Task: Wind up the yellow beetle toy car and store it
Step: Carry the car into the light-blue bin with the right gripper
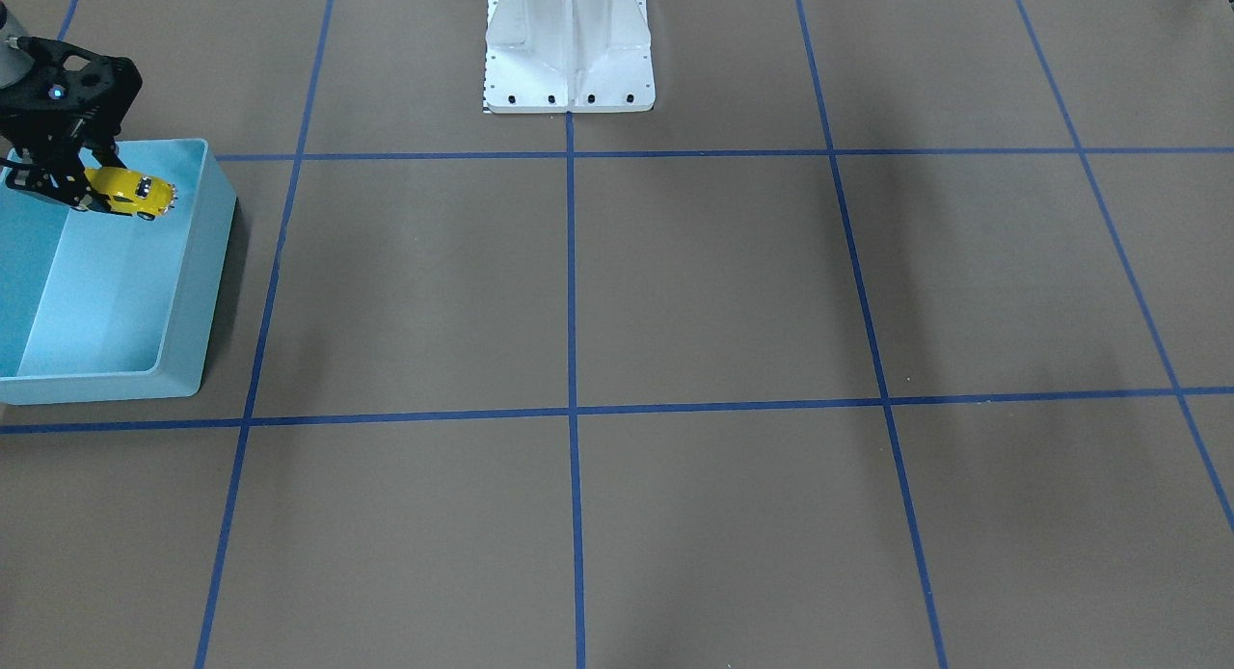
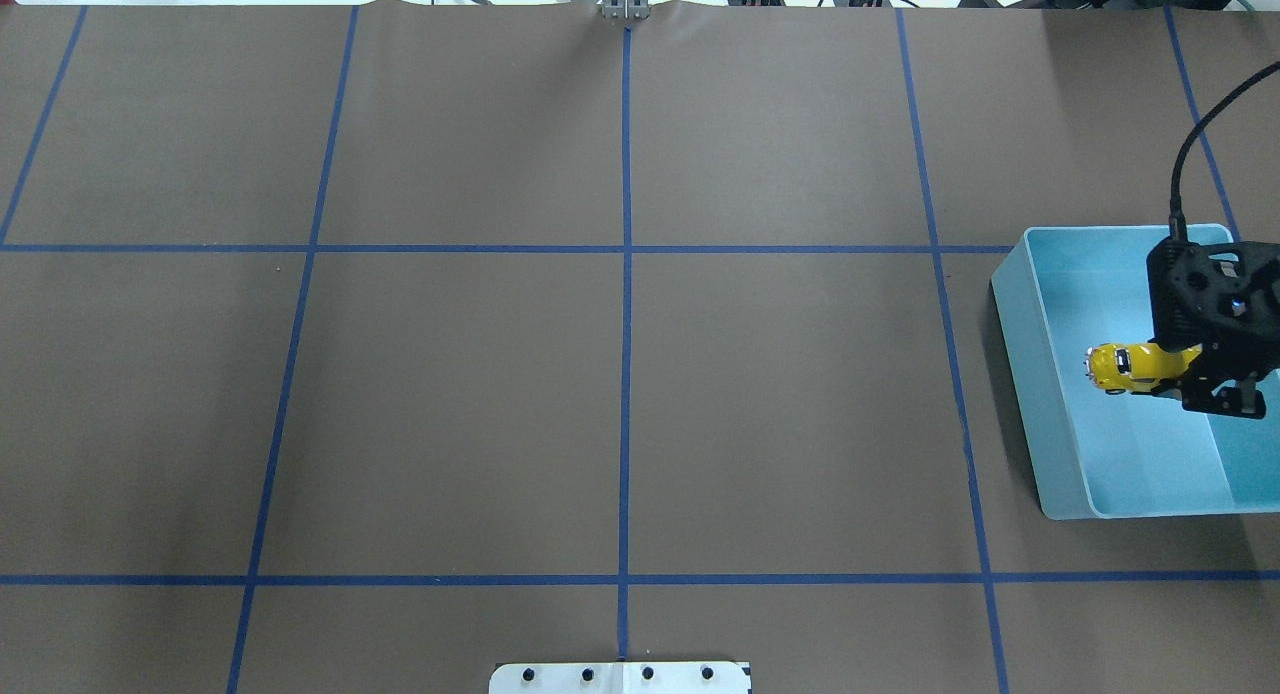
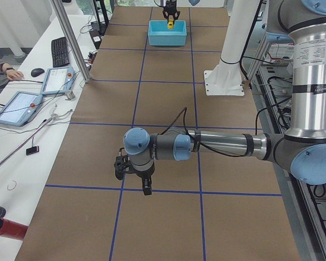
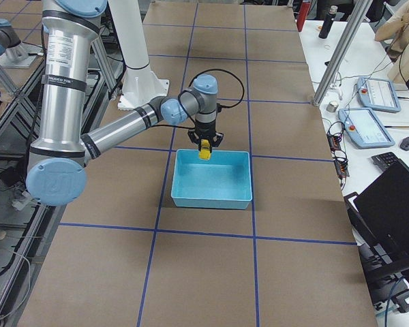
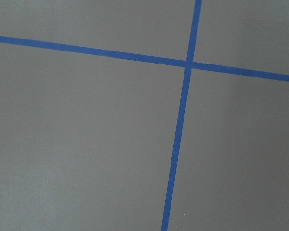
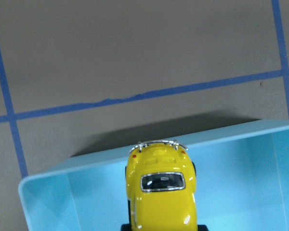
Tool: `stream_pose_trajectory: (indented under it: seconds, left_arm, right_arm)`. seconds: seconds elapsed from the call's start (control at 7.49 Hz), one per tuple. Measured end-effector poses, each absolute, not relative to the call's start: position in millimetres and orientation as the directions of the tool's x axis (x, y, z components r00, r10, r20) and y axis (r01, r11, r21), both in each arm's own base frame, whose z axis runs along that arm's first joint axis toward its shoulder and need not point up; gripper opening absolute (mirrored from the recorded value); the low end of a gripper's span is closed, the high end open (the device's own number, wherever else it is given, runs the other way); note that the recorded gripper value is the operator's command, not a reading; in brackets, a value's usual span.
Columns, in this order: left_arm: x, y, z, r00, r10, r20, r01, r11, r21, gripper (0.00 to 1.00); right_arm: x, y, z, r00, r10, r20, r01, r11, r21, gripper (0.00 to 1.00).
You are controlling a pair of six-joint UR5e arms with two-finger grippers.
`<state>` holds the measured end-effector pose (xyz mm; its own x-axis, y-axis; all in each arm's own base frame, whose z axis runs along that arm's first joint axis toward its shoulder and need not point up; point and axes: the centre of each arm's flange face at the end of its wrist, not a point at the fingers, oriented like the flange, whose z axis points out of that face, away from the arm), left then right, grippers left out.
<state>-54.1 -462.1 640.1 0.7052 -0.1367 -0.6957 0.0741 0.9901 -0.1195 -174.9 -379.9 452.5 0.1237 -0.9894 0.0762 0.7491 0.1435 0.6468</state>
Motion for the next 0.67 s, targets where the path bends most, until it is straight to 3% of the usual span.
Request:
stream_pose_trajectory:
  seconds: [0.53, 0.67]
  left_arm:
    - [-53.6, -463.7, 640.4, 0.705, -0.138, -0.695, 0.074, 0.99, -0.121, 1.0]
    - [-53.5, -464.2, 640.3, 0.705, -0.138, -0.696, 0.074, 0.99, -0.121, 1.0]
  right_arm:
    - [-184.9, -396.0, 560.4, 0.108, -0.993, 0.041, 0.738, 0.107, 0.666, 0.0]
    - [-187.0, -397.2, 579.6, 0.109, -0.993, 0.037, 0.733, 0.106, 0.672, 0.23]
